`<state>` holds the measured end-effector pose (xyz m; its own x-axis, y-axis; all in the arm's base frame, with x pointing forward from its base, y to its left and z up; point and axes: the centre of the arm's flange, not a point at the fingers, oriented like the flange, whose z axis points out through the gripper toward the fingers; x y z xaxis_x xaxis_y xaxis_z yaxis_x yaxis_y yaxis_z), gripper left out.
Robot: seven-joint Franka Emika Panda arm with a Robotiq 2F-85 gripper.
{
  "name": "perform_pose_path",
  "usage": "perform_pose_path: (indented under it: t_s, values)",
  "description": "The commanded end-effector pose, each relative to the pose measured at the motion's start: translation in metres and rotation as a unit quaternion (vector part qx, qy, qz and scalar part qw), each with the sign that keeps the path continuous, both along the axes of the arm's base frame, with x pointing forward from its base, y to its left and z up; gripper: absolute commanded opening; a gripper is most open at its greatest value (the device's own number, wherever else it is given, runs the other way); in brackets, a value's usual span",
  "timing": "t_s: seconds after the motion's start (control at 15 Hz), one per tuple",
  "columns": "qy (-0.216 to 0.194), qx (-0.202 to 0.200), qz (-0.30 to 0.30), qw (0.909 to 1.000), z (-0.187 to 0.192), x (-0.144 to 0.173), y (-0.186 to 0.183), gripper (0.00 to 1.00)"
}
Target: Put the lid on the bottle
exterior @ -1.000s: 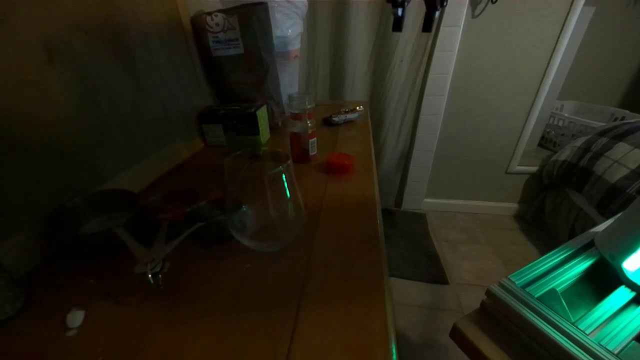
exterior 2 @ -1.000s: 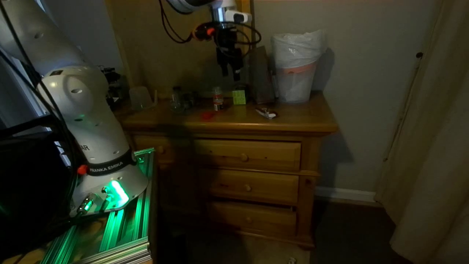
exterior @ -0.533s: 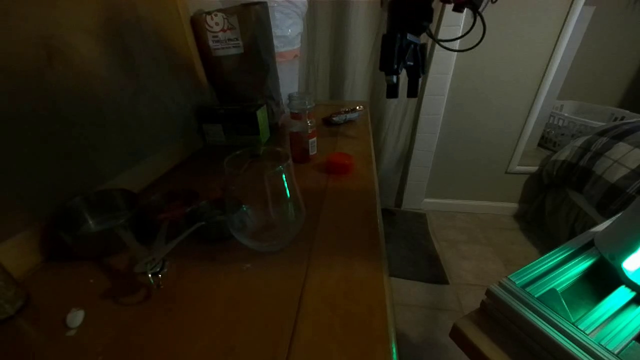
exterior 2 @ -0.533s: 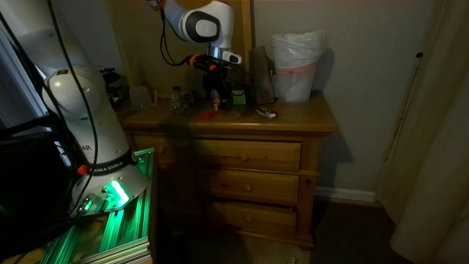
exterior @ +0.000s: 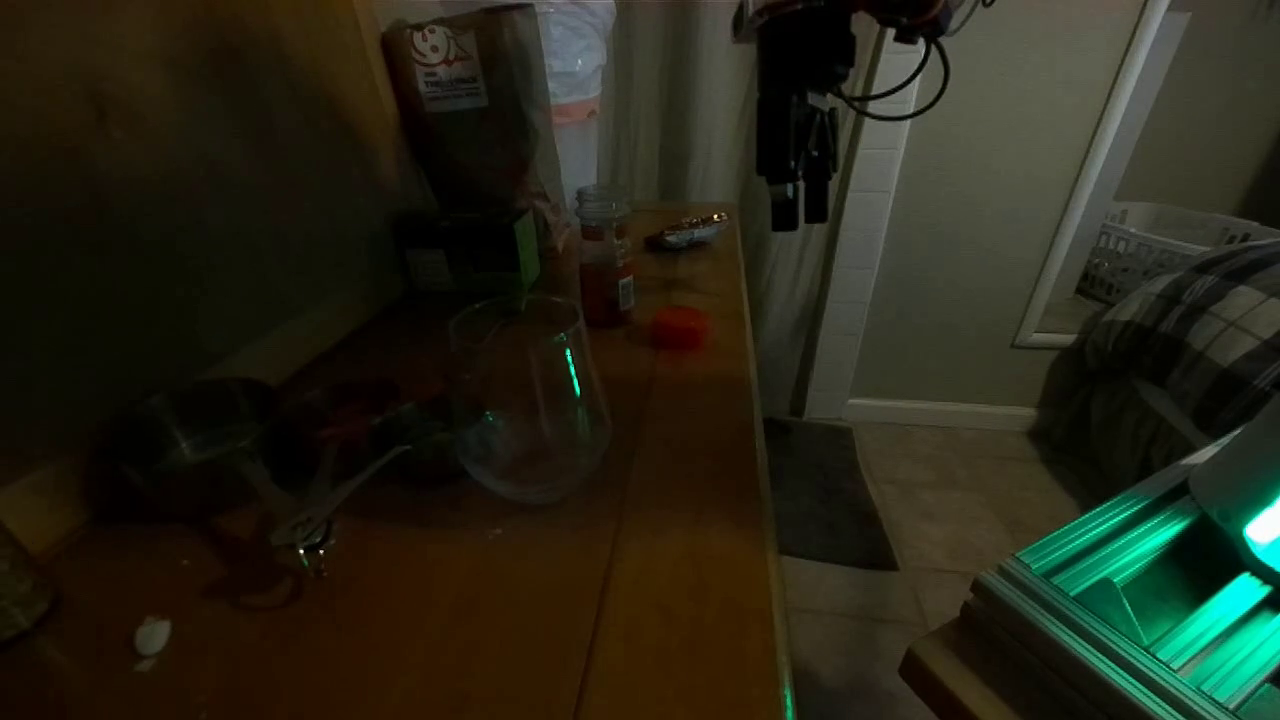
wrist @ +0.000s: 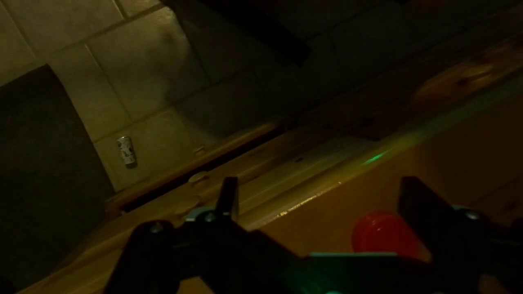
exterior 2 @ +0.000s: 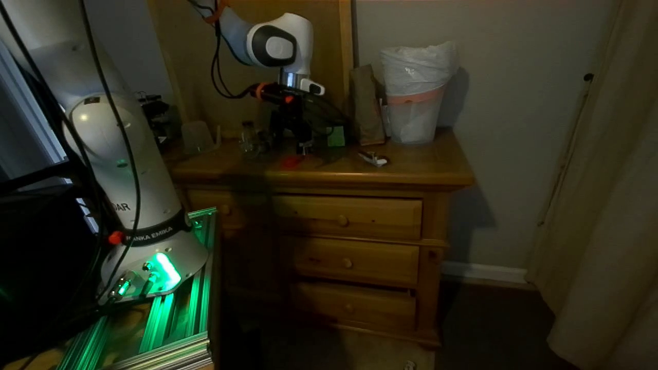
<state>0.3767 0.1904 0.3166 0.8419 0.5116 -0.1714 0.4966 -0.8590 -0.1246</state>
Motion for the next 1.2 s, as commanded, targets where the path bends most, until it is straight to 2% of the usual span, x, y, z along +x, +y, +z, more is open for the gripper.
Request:
perform_pose_path:
  t_s: [0.0,0.27,0.53,0.8,1.13]
  values:
    - [-0.018,0.019,0.042,0.9988,0.002,-0.01,0.025,1.0]
    - [-0.066,0.047,0.114,0.9902,-0.003,-0.027,0.052,1.0]
    - [-0.1,0.037,0.146,0.9835,-0.018,-0.034,0.065,1.0]
    - [-0.118,0.066,0.153,0.979,-0.034,-0.028,0.071,1.0]
    - [-0.131,0.074,0.171,0.9737,-0.056,-0.016,0.077,1.0]
